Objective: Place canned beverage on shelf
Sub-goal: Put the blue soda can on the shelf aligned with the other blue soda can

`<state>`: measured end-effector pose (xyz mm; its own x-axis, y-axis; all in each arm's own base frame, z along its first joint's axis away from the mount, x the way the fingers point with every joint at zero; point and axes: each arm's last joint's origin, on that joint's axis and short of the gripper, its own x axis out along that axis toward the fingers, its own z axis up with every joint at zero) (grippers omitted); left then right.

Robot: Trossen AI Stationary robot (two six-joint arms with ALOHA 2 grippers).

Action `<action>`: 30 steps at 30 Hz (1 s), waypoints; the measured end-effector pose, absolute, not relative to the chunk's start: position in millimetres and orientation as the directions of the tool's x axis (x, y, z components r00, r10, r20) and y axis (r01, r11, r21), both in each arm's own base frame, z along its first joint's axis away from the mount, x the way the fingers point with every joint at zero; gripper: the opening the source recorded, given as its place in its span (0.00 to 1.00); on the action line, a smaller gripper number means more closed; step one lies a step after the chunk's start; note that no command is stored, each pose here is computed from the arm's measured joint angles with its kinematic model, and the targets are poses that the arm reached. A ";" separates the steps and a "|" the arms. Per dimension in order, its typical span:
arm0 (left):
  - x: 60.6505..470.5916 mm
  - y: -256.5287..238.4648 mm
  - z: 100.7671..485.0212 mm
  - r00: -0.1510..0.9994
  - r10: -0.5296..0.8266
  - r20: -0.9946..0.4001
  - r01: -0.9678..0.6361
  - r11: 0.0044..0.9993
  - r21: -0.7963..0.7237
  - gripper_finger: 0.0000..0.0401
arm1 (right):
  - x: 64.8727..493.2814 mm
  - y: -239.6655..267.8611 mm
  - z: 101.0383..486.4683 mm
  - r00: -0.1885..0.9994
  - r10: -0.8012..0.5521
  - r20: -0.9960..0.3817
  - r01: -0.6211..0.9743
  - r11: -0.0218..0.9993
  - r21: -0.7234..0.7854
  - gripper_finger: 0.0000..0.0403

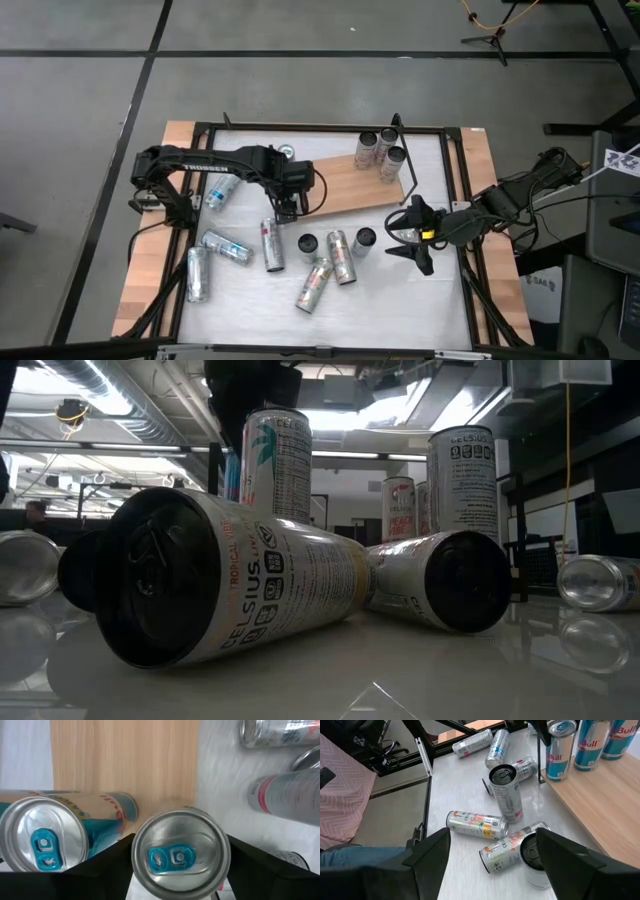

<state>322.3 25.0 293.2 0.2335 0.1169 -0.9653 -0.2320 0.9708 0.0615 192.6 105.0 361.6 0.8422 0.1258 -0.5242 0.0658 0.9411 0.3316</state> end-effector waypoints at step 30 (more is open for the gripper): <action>325.0 25.9 310.9 0.281 0.149 -0.948 -0.246 0.966 0.079 0.67 | 192.6 105.1 361.4 0.842 0.126 -0.525 0.066 0.941 0.331 0.72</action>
